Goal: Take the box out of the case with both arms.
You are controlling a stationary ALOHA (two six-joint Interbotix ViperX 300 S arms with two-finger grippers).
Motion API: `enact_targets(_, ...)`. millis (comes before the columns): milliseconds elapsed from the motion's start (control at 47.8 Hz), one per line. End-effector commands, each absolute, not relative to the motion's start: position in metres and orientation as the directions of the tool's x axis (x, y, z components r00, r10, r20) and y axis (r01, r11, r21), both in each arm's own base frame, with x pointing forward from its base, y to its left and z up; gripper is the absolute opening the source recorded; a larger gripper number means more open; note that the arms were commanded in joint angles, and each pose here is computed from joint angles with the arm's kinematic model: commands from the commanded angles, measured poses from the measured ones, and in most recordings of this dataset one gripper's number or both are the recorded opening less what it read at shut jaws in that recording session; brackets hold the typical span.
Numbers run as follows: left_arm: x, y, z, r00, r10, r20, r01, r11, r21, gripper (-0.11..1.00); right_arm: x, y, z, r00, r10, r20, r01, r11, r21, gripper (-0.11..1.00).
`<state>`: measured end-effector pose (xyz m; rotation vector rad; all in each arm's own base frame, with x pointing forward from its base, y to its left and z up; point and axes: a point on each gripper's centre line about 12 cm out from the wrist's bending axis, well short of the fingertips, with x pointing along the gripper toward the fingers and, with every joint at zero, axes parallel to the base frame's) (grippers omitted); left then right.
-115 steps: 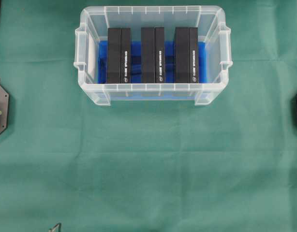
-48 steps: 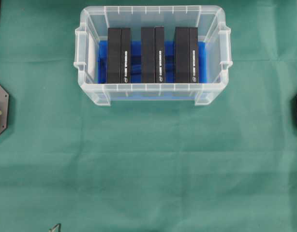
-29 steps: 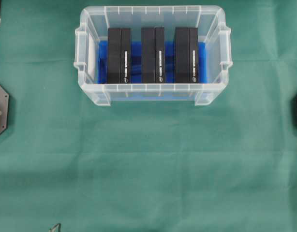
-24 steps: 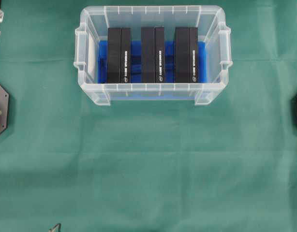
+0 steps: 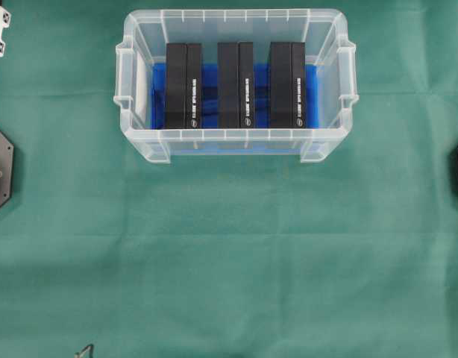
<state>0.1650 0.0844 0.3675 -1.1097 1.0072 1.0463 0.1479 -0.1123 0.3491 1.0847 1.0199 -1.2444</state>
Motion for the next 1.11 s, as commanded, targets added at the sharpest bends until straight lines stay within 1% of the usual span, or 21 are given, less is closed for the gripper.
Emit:
enact_targets(0,0.1659,0.0855,0.3746,0.228,0.143,-0.963,-0.97,0.121,-0.212,0.0,0.1503,-0.1149,0.3572,0.101,-0.226,-0.969,0.995,0.016,0.1,0.0)
enact_targets(105,0.1676,0.0856,0.3734,0.226,0.135,-0.965,-0.97,0.12,-0.21,0.0,0.1533,-0.1163,0.3574,0.125,-0.239,-0.963,0.992,0.025,0.122,0.02)
enact_targets(167,0.1684,0.0856,0.3723,0.223,0.131,-0.966,-0.971,0.112,-0.209,0.0,0.1551,-0.1177,0.358,0.141,-0.249,-0.958,0.99,0.028,0.138,0.09)
enact_targets(251,0.1685,0.0854,0.3696,0.216,0.125,-0.968,-0.974,0.099,-0.204,0.0,0.1554,-0.1182,0.3573,0.141,-0.254,-0.957,0.99,0.027,0.139,0.29)
enact_targets(356,0.1681,0.0855,0.3676,0.209,0.122,-0.97,-0.976,0.096,-0.198,0.01,0.1538,-0.1191,0.356,0.122,-0.259,-0.958,0.992,0.02,0.121,0.62)
enact_targets(398,0.1678,0.086,0.3676,0.208,0.123,-0.97,-0.976,0.093,-0.198,0.03,0.1533,-0.1197,0.3561,0.115,-0.261,-0.958,0.993,0.018,0.114,0.74)
enact_targets(440,0.1677,0.086,0.3671,0.207,0.122,-0.971,-0.976,0.091,-0.197,0.11,0.152,-0.1203,0.3565,0.109,-0.267,-0.958,0.994,0.012,0.11,0.85)
enact_targets(502,0.1677,0.0862,0.3671,0.206,0.124,-0.971,-0.977,0.088,-0.197,0.26,0.1513,-0.1211,0.3567,0.101,-0.276,-0.956,0.995,0.005,0.104,0.94)
enact_targets(544,0.1677,0.0862,0.3671,0.206,0.124,-0.971,-0.977,0.085,-0.197,0.39,0.1506,-0.1218,0.3568,0.096,-0.281,-0.955,0.995,-0.004,0.101,0.96)
enact_targets(670,0.1677,0.0862,0.3671,0.206,0.124,-0.971,-0.977,0.085,-0.197,0.75,0.1508,-0.1227,0.3571,0.097,-0.289,-0.952,0.994,-0.021,0.108,0.96)
enact_targets(712,0.1676,0.0863,0.3671,0.206,0.125,-0.971,-0.977,0.083,-0.196,0.83,0.1505,-0.1229,0.3571,0.096,-0.289,-0.953,0.994,-0.027,0.108,0.96)
enact_targets(753,0.1672,0.0869,0.3666,0.203,0.127,-0.971,-0.978,0.08,-0.194,0.89,0.1508,-0.1227,0.3571,0.097,-0.289,-0.952,0.993,-0.03,0.111,0.96)
enact_targets(795,0.1669,0.0874,0.3671,0.202,0.128,-0.971,-0.978,0.078,-0.194,0.91,0.151,-0.1227,0.3571,0.1,-0.289,-0.952,0.993,-0.029,0.113,0.96)
enact_targets(900,0.1668,0.0879,0.3671,0.203,0.13,-0.97,-0.978,0.077,-0.194,0.91,0.1505,-0.1225,0.357,0.096,-0.286,-0.954,0.993,-0.033,0.11,0.96)
enact_targets(1088,0.1671,0.087,0.3707,0.237,0.146,-0.961,-0.97,0.089,-0.225,0.91,0.1507,-0.1222,0.357,0.097,-0.285,-0.954,0.993,-0.032,0.11,0.96)
